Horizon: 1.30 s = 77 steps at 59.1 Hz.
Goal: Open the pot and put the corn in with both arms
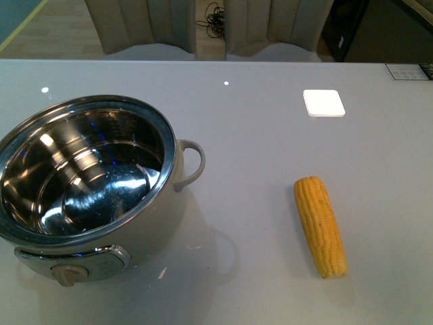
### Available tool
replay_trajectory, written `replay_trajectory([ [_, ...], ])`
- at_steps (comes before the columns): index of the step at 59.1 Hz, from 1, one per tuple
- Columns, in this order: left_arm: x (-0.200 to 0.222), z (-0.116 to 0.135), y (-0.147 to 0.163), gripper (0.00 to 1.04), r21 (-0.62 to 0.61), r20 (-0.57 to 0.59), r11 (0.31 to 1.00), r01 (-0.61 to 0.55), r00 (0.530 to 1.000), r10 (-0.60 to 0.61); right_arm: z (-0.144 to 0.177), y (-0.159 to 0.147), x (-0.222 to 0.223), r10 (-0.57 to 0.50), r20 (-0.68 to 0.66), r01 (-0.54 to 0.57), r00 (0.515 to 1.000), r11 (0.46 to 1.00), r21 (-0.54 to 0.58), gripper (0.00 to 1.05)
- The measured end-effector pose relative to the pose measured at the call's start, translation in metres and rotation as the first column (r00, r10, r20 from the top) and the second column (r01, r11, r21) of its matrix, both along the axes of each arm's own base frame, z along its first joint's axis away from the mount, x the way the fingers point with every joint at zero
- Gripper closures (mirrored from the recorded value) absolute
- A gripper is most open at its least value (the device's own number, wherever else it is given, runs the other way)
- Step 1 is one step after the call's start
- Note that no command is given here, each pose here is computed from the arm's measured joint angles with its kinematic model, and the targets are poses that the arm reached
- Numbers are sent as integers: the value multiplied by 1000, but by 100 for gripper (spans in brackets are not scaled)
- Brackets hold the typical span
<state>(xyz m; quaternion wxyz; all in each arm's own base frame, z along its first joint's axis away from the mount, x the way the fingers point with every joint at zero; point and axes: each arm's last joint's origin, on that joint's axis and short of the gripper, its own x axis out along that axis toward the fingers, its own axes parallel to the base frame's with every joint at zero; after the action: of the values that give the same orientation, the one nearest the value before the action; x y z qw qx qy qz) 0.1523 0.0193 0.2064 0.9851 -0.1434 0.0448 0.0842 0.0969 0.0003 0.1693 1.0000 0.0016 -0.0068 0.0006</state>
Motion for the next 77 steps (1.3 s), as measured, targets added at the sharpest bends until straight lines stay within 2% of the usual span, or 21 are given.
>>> replay_trajectory([
  [18,-18,-4,-9,8,8,11,999,41,999,-42,0,0,0,0,0,0,1000,1000,0,9],
  [24,-21,-9,-18,26,164,75,975,151,983,-165,0,0,0,1,0,-1,1000,1000,0,9],
  [29,-25,-14,-19,44,233,73,961,149,983,-171,0,0,0,1,1,-1,1000,1000,0,9],
  [35,-30,-21,-19,70,267,66,951,153,982,-176,0,0,0,2,0,-2,1000,1000,0,9],
  [46,-34,-26,-19,102,275,66,949,152,982,-177,0,0,0,2,0,-2,1000,1000,0,9],
  [75,-45,-36,-19,101,282,79,948,149,981,-177,0,0,0,2,0,-2,1000,1000,0,9],
  [77,-50,-40,-19,101,277,49,948,158,983,-178,0,0,0,2,0,-2,1000,1000,0,9],
])
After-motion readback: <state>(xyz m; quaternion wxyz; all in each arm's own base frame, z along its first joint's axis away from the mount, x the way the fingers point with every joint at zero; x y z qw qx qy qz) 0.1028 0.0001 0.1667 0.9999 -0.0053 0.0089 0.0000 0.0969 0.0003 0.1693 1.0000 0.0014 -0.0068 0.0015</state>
